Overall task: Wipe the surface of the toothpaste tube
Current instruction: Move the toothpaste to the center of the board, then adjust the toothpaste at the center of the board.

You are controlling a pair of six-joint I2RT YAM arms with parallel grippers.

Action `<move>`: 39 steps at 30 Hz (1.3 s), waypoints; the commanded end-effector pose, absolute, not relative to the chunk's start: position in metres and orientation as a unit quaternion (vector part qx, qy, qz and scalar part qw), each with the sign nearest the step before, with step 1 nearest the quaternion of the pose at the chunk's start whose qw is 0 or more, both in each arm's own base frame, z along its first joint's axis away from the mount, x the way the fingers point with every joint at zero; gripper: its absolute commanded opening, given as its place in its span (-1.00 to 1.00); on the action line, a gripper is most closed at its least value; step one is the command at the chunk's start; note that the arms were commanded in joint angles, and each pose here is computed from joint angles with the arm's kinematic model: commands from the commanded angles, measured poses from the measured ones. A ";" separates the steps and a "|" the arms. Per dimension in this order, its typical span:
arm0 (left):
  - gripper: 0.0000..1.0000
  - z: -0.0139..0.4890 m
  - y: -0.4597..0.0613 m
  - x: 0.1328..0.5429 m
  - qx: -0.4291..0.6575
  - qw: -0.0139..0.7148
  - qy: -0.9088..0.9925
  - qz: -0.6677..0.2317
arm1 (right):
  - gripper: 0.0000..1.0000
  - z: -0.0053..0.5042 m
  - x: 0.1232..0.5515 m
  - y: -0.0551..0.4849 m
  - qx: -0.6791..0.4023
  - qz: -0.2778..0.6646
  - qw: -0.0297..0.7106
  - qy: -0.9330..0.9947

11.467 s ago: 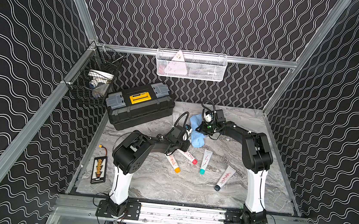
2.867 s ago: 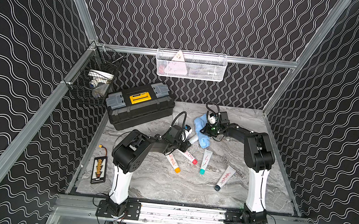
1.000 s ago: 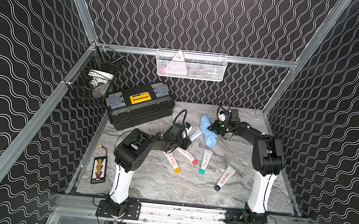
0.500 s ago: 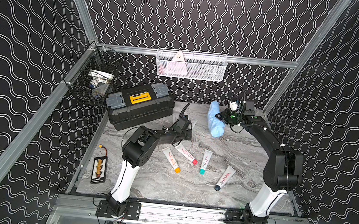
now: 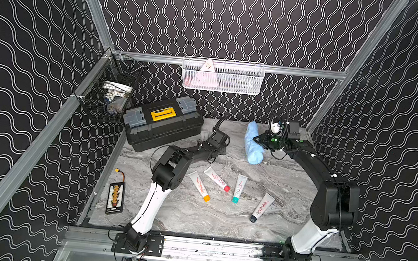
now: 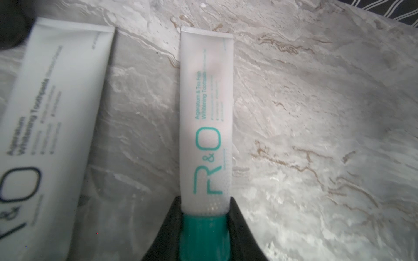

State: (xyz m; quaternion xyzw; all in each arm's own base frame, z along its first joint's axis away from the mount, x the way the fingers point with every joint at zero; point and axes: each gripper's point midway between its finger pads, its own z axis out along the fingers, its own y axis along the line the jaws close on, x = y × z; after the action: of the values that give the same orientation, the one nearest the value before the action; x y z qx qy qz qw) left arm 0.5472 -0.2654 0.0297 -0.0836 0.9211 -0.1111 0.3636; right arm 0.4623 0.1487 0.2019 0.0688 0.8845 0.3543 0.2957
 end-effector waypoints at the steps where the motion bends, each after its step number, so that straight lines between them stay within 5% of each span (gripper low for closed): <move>1: -0.74 0.012 -0.251 0.532 -0.099 0.326 0.938 -0.063 | -1.00 0.209 0.463 0.151 0.070 0.366 0.303 0.877; 18: -0.53 0.021 -0.229 0.500 -0.128 0.312 0.941 -0.010 | -1.00 0.197 0.460 0.153 0.079 0.385 0.291 0.873; 32: 0.30 0.069 -0.241 0.490 -0.083 0.325 0.942 -0.029 | -1.00 0.194 0.461 0.149 0.085 0.385 0.289 0.872; 39: 0.37 0.102 -0.250 0.456 -0.053 0.325 0.943 -0.058 | -1.00 0.194 0.460 0.148 0.085 0.385 0.290 0.872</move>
State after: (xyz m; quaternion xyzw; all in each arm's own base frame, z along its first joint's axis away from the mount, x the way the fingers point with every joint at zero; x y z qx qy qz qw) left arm 0.4707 -0.2480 0.0945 -0.0679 0.9392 -0.0517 0.3325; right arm 0.4577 0.1478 0.1877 0.0866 0.8779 0.3782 0.2807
